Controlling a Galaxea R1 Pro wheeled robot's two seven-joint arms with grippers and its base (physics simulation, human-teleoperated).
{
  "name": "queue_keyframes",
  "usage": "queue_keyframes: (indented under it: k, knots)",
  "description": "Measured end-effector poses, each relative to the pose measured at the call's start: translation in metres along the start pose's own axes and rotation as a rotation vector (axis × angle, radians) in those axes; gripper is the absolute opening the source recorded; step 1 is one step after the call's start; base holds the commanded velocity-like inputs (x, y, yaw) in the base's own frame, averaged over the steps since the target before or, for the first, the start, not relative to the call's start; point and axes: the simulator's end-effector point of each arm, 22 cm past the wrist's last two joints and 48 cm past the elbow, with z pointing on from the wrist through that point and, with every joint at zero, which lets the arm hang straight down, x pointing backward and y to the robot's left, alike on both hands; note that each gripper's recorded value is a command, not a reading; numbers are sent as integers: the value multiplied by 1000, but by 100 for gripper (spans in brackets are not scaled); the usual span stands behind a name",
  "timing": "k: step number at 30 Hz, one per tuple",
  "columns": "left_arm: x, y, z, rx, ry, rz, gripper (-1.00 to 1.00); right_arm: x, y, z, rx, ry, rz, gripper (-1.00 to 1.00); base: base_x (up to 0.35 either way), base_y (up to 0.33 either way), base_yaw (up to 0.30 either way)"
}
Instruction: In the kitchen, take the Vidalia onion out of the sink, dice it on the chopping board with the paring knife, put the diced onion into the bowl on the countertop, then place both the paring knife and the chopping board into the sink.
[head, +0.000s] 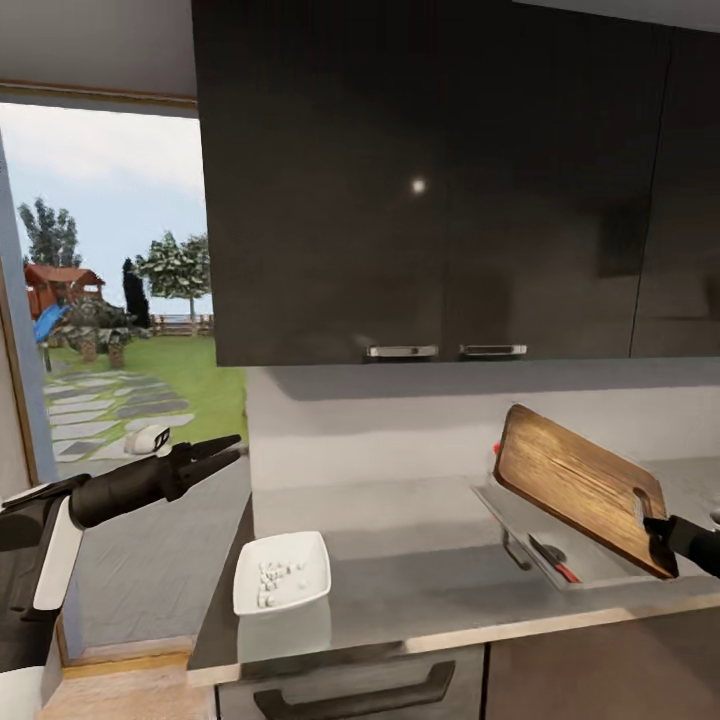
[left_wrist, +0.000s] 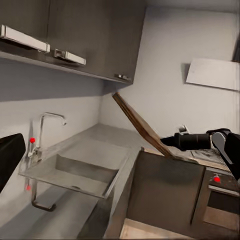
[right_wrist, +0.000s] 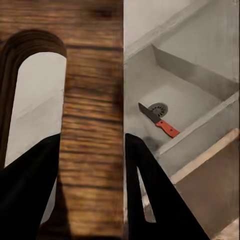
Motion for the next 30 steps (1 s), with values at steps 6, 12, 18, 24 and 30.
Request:
queue_keyframes:
  k: [6, 12, 18, 24, 30]
  knots:
    - [-2, 3, -7, -15, 15, 5, 100, 68, -45, 19, 233, 134, 87, -100, -98, 0, -29]
    - [-3, 2, -8, -14, 12, 5, 100, 102, -14, 41, 431, 241, 197, -100, -4, 0, -1]
    - [-4, 1, -9, -10, 11, 4, 100, 82, 9, 46, 624, 214, 366, -100, 0, 0, 0]
    - [-5, 2, -12, -14, 8, -8, 100, 99, 16, 44, 907, 265, 500, -100, 22, 0, 0]
    - [-11, 5, -20, -33, -13, -9, 100, 115, 25, 58, 987, 313, 524, -100, 238, -63, 0]
